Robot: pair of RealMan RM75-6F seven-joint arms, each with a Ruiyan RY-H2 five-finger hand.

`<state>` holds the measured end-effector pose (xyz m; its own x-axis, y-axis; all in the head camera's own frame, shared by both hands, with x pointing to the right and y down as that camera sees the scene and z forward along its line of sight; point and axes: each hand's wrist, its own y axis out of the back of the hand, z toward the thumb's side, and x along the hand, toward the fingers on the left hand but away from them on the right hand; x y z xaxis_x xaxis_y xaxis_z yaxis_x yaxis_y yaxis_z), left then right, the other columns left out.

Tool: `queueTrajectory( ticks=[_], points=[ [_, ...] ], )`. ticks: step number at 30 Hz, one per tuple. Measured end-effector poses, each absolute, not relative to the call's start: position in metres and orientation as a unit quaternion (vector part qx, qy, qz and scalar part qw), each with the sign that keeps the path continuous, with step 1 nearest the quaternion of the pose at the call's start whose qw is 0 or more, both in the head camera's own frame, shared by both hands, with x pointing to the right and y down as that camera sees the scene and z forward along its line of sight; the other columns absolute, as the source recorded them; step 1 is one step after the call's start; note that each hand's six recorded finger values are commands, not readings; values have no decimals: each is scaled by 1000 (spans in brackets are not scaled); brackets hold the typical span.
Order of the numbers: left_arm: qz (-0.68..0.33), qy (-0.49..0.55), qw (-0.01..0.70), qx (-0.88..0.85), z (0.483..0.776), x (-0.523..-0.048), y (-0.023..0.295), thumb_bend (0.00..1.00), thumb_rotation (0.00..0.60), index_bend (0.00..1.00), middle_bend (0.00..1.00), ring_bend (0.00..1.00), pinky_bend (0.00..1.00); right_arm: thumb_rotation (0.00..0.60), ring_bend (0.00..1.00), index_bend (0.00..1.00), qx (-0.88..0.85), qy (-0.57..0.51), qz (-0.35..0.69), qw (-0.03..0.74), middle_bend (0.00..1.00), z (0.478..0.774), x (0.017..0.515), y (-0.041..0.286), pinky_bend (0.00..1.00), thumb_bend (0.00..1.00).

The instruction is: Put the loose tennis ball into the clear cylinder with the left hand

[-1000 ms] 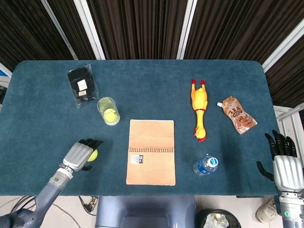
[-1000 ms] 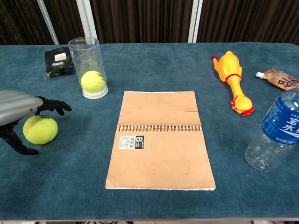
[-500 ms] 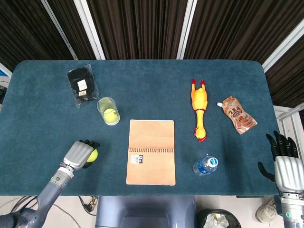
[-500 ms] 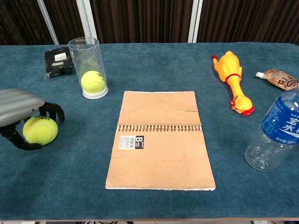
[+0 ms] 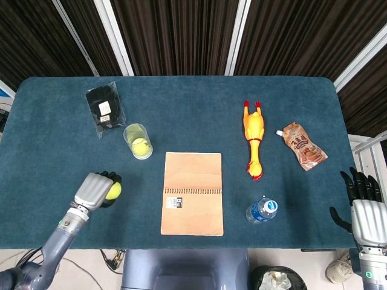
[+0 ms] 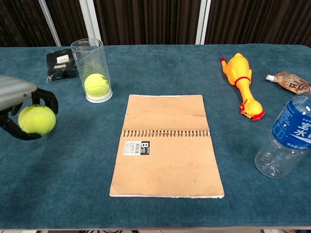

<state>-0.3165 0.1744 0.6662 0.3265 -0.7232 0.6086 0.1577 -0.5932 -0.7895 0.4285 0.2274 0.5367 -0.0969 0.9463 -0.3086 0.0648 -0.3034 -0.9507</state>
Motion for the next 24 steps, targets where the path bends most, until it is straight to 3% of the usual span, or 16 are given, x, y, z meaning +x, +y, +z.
queueTrajectory(
  ticks=[13, 24],
  points=[
    [-486, 302, 457, -681, 587, -293, 89, 313, 600, 406, 498, 444, 584, 600, 5, 106, -560, -448, 586, 378, 0, 540, 426, 228, 0, 352],
    [-483, 277, 517, -651, 571, -250, 41, 312, 600, 407, 499, 437, 584, 600, 6, 106, -560, -446, 587, 379, 0, 542, 426, 228, 0, 352]
  ],
)
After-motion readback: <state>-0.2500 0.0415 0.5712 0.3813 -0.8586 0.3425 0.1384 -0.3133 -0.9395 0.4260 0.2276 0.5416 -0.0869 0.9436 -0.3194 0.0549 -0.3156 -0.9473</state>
